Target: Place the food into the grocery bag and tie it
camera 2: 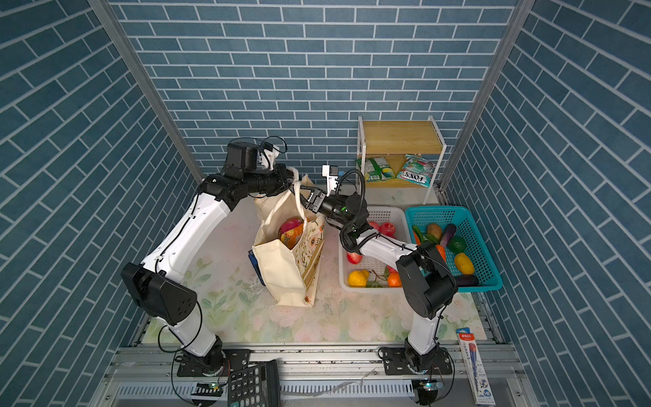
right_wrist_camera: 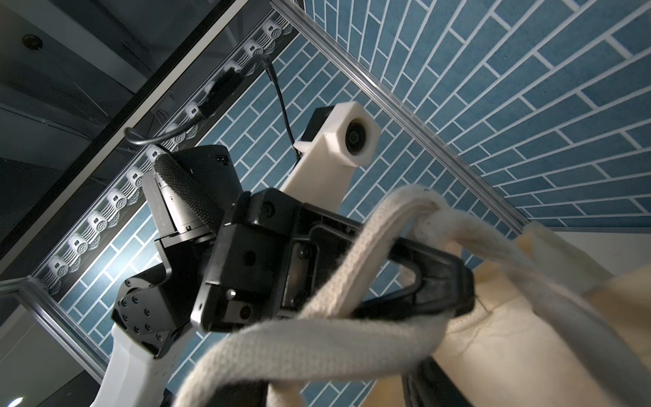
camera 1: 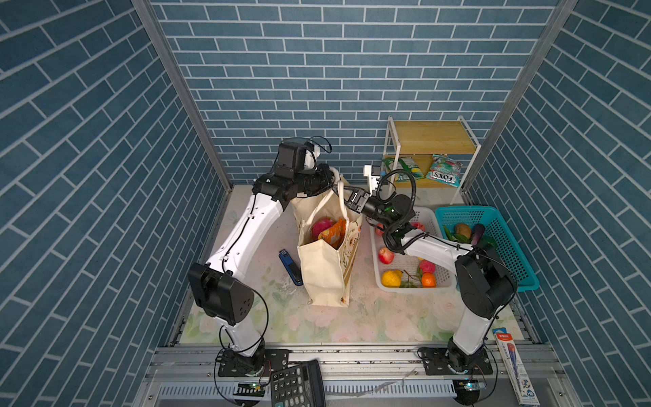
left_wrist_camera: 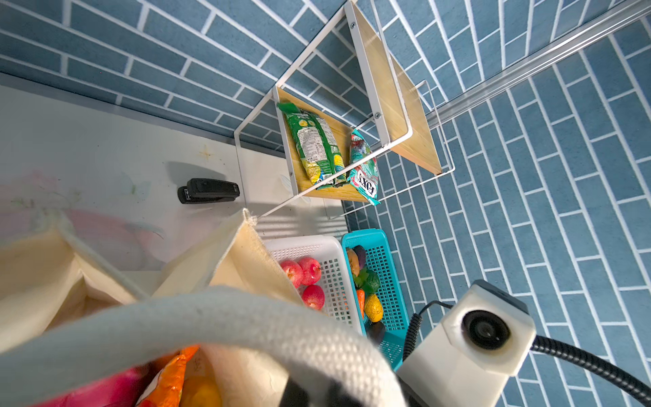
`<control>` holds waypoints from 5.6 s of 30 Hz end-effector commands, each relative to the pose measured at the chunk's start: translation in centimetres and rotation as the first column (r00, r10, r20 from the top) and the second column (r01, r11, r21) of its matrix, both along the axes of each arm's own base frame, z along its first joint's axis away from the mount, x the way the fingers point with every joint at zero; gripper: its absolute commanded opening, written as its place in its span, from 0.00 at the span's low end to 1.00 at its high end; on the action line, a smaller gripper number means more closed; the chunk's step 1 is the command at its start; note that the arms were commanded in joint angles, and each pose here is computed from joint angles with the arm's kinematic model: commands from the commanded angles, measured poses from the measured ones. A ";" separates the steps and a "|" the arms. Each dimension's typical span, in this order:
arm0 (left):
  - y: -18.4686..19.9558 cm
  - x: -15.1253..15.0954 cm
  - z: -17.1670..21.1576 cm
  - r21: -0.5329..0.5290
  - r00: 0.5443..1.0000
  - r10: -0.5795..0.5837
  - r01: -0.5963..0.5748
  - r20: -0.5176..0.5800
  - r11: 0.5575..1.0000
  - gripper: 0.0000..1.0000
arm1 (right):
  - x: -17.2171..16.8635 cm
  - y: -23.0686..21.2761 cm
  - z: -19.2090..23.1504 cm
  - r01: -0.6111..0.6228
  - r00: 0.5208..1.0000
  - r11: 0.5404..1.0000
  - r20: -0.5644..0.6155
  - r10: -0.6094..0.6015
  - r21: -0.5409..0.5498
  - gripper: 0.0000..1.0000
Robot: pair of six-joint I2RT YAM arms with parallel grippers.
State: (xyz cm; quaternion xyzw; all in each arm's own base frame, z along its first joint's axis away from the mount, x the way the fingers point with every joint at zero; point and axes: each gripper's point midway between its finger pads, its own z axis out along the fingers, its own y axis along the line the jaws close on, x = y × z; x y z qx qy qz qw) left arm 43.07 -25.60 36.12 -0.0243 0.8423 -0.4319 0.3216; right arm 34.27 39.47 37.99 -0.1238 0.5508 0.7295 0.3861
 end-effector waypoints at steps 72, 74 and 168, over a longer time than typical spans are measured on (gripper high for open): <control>5.0 -8.6 0.1 -0.033 0.966 -0.039 0.032 -0.254 0.999 0.00 | 0.2 -6.3 -1.3 0.410 0.889 0.802 0.386 -0.245 -0.435 0.00; 5.5 -8.7 -0.1 -0.006 0.966 -0.035 0.034 -0.257 0.999 0.00 | 0.7 -6.8 -1.3 0.436 0.885 0.783 0.367 -0.286 -0.443 0.00; 35.1 -0.7 -6.9 0.055 0.690 0.690 -0.697 -0.220 0.715 0.00 | -1.6 -29.7 -13.9 0.644 0.512 -0.036 0.467 -0.721 -0.764 0.00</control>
